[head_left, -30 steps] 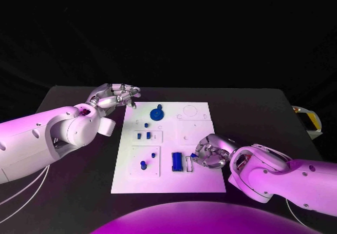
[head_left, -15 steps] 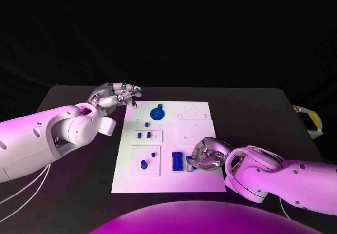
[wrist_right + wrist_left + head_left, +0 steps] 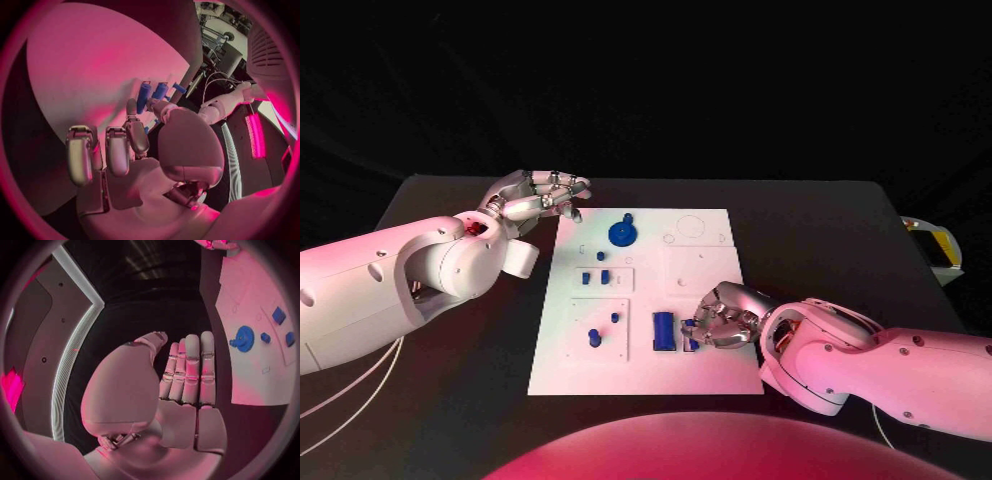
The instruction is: Assemble the parts on the task board
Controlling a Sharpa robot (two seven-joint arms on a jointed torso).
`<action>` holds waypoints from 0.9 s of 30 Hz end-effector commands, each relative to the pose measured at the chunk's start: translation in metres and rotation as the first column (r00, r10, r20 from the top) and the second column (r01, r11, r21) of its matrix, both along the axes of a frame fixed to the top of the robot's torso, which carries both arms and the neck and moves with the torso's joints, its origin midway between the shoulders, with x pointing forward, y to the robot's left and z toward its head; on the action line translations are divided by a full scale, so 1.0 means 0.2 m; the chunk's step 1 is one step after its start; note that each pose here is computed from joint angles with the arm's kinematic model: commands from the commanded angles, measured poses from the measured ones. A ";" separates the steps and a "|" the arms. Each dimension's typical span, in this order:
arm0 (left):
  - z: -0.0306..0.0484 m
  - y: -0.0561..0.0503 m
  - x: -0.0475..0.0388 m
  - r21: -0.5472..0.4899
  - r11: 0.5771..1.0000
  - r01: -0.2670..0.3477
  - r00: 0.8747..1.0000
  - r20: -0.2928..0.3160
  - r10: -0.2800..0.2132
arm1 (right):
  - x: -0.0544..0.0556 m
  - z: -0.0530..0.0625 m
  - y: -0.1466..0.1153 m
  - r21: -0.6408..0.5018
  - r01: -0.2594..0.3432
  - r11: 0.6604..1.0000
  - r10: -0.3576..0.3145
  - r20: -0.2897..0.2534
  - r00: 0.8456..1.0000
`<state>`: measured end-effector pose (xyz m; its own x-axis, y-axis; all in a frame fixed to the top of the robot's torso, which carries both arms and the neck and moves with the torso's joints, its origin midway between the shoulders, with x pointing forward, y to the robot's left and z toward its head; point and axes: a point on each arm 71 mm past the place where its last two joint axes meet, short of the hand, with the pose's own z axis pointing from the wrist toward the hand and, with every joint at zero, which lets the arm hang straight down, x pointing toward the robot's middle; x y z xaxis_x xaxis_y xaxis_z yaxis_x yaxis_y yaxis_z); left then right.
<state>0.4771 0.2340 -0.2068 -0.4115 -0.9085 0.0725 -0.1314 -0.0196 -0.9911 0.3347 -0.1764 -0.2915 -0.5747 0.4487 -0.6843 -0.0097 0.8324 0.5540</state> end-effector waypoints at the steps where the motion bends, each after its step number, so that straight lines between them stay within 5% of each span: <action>1: 0.004 -0.01 -0.003 -0.014 1.000 0.018 1.000 0.000 -0.018 | -0.01 0.00 0.02 -0.001 -0.031 1.000 0.031 0.004 1.000; 27: 0.005 -0.01 -0.002 -0.012 1.000 0.012 1.000 0.002 -0.012 | -0.01 0.01 -0.02 0.005 -0.037 0.999 0.037 0.023 0.999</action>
<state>0.4771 0.2344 -0.2069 -0.4113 -0.9086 0.0723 -0.1323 -0.0190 -0.9910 0.3333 -0.1809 -0.2902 -0.5716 0.4437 -0.6902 -0.0201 0.8334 0.5524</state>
